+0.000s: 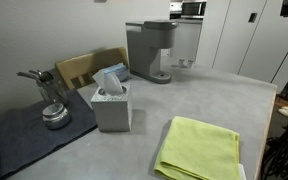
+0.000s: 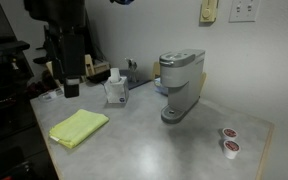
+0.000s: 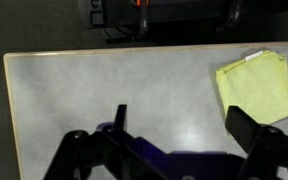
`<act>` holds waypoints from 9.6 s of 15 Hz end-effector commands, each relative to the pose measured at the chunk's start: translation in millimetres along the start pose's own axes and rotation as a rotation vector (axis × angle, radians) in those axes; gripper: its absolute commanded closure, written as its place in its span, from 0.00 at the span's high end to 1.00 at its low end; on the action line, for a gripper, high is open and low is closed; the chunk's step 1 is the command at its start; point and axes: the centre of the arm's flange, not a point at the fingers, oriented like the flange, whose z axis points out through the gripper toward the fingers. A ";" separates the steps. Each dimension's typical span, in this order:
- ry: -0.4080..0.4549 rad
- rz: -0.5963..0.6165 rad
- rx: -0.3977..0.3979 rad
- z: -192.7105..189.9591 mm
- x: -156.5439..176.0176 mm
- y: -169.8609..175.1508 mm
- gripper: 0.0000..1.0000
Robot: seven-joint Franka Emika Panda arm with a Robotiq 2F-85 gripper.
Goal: Fold the yellow towel
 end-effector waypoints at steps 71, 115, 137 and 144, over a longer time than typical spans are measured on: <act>-0.120 -0.491 0.135 262.8 111.5 -177.1 1.00; -0.189 -0.214 0.347 332.7 134.4 -151.3 1.00; -0.210 -0.267 0.327 321.3 150.3 -165.2 0.96; -0.215 -0.279 0.328 321.1 149.9 -166.4 0.42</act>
